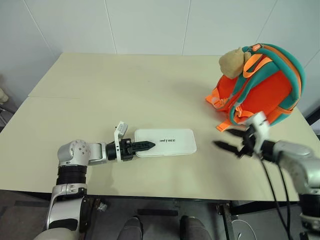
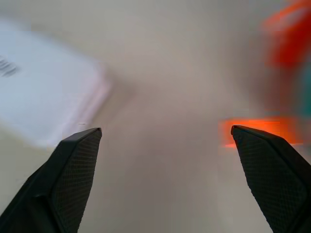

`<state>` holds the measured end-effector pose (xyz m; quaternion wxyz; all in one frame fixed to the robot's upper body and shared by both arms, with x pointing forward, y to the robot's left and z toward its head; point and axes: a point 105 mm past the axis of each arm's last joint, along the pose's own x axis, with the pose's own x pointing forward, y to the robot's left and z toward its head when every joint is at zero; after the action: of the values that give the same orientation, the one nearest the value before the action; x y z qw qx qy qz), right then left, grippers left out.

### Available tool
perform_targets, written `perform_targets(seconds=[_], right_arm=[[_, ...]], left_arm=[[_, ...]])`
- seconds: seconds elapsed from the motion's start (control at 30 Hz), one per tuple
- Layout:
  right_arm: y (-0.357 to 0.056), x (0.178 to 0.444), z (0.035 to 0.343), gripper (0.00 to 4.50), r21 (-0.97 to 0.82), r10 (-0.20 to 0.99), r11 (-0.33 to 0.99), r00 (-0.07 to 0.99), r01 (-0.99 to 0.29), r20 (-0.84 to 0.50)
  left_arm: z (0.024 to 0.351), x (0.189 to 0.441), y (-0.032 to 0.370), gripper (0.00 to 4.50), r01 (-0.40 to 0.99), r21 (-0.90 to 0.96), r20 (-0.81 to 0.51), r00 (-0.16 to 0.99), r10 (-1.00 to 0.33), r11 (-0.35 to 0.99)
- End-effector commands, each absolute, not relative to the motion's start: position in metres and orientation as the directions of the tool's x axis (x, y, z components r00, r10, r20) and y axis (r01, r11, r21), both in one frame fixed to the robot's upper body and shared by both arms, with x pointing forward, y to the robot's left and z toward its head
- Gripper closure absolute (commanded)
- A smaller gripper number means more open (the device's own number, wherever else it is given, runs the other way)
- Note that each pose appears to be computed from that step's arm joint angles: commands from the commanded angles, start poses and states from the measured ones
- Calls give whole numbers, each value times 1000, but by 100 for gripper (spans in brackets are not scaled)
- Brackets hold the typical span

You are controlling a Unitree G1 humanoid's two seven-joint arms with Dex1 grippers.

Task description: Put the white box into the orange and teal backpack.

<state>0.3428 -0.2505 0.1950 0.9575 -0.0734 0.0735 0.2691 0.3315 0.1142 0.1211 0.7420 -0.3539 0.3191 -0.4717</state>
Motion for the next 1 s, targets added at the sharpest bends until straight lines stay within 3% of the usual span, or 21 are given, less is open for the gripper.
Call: perform_targets(seconds=[0.03, 0.13, 0.23, 0.4, 0.5, 0.67, 0.77, 0.9, 1.0], right_arm=[[-264, 354, 223, 0, -155, 444, 877, 890, -455, -99], [-263, 379, 246, 0, -163, 392, 906, 920, -390, -20], [-258, 402, 250, 0, -138, 346, 929, 938, -342, 4], [-226, 433, 256, 0, -43, 390, 921, 919, -388, 61], [-200, 452, 248, 0, -26, 429, 903, 902, -429, 40], [-197, 470, 231, 0, -107, 367, 925, 930, -365, -3], [-197, 473, 235, 57, -112, 337, 938, 939, -328, 70], [-193, 473, 249, 192, -108, 340, 939, 927, -326, 159], [-181, 469, 265, 292, -117, 417, 909, 879, -400, 232]], left_arm=[[121, 341, 133, 313, 491, -772, -187, 430, -883, 403], [124, 343, 138, 313, 508, -751, -186, 449, -874, 421], [124, 342, 141, 313, 512, -743, -188, 458, -869, 431], [126, 340, 142, 313, 517, -740, -168, 477, -863, 430], [126, 336, 148, 313, 514, -735, -155, 508, -847, 442], [127, 333, 156, 313, 499, -734, -141, 552, -822, 461], [130, 332, 166, 313, 485, -732, -119, 601, -790, 479], [138, 333, 177, 313, 492, -707, -83, 656, -751, 508], [147, 332, 187, 313, 503, -685, -53, 687, -725, 527]])
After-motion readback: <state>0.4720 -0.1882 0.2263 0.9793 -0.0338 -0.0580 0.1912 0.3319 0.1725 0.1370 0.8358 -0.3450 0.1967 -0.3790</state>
